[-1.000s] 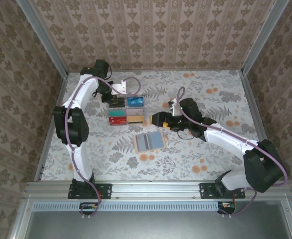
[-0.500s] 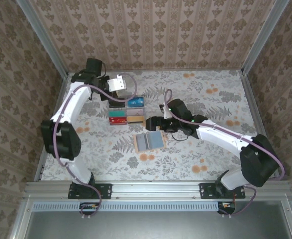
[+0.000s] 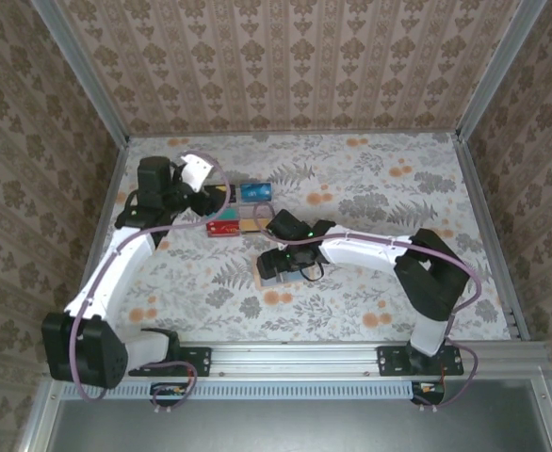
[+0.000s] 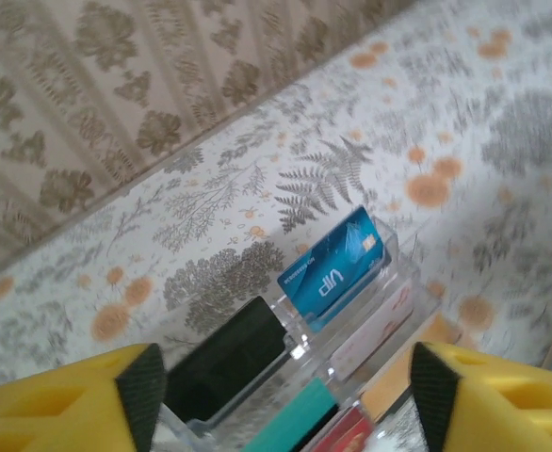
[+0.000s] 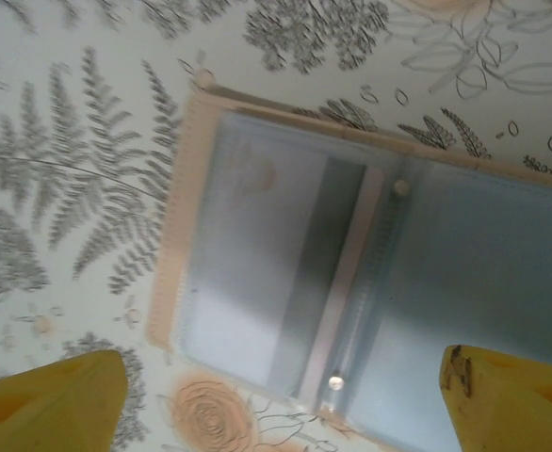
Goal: Take the credit cards out of the card holder
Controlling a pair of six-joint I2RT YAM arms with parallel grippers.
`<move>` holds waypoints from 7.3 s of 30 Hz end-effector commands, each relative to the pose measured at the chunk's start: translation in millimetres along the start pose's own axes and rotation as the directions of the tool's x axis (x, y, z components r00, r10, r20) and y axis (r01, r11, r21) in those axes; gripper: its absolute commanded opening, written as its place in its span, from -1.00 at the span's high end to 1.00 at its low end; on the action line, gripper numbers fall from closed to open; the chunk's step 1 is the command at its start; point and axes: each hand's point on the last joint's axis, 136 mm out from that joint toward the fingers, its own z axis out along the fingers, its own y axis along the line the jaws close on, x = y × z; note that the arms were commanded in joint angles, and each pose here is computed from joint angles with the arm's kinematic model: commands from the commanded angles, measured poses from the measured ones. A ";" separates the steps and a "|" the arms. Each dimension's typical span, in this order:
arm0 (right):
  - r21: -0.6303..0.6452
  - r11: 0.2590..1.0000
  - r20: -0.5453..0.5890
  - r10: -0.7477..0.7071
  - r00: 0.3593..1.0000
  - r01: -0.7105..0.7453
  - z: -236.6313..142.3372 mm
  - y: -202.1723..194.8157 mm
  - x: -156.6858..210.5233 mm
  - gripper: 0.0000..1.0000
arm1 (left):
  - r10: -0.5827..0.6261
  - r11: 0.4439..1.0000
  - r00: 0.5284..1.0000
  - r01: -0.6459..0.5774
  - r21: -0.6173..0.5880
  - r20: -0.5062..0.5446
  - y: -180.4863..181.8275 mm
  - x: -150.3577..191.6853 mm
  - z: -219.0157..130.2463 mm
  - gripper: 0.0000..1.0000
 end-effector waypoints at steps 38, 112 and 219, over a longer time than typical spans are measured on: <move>0.106 0.990 -0.097 0.108 0.989 -0.097 39.2 -53.1 38.2 0.28 | -0.757 0.500 0.404 0.864 -0.058 -0.513 -164.7 159.6 48.4 0.08; -0.289 0.910 -0.003 0.311 0.951 -0.298 11.5 -12.3 -22.0 0.37 | -0.812 0.485 0.331 0.842 -0.238 -0.481 -158.9 191.6 31.1 0.39; -0.383 0.886 0.035 0.296 0.955 -0.261 -17.2 -48.1 -10.5 0.87 | -0.704 0.546 0.307 0.810 -0.212 -0.640 -176.2 190.3 59.9 0.57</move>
